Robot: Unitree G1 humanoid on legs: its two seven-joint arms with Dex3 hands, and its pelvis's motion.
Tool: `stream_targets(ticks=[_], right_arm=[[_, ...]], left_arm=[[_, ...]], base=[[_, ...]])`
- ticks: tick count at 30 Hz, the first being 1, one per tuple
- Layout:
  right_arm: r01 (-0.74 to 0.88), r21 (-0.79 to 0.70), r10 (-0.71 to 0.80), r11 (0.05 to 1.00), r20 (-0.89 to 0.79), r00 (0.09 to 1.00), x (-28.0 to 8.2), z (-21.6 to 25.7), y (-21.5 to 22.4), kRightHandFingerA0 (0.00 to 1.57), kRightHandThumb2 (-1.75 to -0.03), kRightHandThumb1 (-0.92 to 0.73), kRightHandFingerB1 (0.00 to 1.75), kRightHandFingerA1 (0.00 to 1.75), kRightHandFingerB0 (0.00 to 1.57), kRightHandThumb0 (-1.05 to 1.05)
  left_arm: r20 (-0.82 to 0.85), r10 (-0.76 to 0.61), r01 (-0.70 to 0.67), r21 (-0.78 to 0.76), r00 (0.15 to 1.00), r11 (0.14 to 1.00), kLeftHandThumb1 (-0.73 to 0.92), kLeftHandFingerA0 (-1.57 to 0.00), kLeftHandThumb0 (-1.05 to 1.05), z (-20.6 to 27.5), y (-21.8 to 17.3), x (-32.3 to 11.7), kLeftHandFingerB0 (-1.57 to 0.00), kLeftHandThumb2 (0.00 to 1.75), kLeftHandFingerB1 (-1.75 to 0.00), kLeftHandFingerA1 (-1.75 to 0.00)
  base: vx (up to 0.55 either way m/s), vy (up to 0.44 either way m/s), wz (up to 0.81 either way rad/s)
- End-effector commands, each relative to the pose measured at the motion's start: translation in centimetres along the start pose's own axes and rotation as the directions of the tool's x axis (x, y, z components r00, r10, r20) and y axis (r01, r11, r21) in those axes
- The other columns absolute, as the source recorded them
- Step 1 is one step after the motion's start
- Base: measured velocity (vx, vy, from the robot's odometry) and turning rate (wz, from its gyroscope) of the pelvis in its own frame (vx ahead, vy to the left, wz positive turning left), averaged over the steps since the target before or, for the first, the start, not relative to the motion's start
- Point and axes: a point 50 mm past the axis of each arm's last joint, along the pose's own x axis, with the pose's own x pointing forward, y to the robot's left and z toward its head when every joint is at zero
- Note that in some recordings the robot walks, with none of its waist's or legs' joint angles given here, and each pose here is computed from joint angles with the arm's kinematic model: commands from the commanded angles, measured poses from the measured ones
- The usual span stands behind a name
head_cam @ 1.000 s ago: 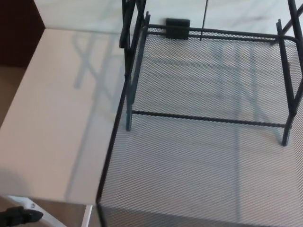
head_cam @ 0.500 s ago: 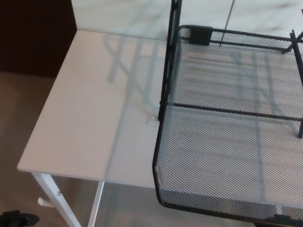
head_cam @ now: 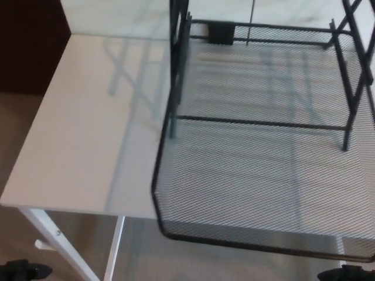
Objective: The robot walk towards a table in front and then pushes a layer of a file tray back to its original position using its right hand
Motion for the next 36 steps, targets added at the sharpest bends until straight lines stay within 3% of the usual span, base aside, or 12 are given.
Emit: stream_targets(ticks=[1, 7, 28, 36], right_arm=[[0.000, -0.004, 0.000, 1.000, -0.022, 1.000, -0.1, -0.3, -0.2, 0.57, -0.58, -0.63, 0.44, 0.46, 0.51, -0.30], [0.000, 0.000, 0.000, 1.000, -0.016, 1.000, -0.1, -0.2, -0.2, 0.57, -0.58, -0.63, 0.45, 0.46, 0.53, -0.30], [-0.008, -0.018, 0.008, 1.000, -0.010, 1.000, -0.2, -0.1, -0.1, 0.56, -0.58, -0.63, 0.44, 0.46, 0.52, -0.29], [-0.015, -0.059, 0.020, 0.998, 0.088, 0.996, -1.5, 3.1, 0.1, 0.55, -0.58, -0.63, 0.45, 0.45, 0.52, -0.32]], left_arm=[[-0.020, 0.006, -0.005, 0.004, 1.000, 1.000, 0.44, -0.61, -0.50, -0.3, 0.3, -0.2, -0.41, 0.72, -0.44, -0.50], [-0.016, 0.005, -0.005, 0.009, 1.000, 1.000, 0.45, -0.60, -0.50, -0.3, 0.4, -0.2, -0.41, 0.72, -0.44, -0.50], [-0.018, 0.013, -0.013, 0.018, 1.000, 1.000, 0.44, -0.61, -0.51, -0.2, 0.5, -0.2, -0.41, 0.72, -0.44, -0.50], [-0.008, 0.016, -0.016, 0.013, 1.000, 1.000, 0.45, -0.59, -0.50, -0.1, 0.9, -0.3, -0.40, 0.72, -0.44, -0.50]], base=[[-0.03, 0.072, -0.08], [-0.04, 0.320, 0.16], [0.00, -0.009, 0.02], [0.00, 0.000, 0.00]])
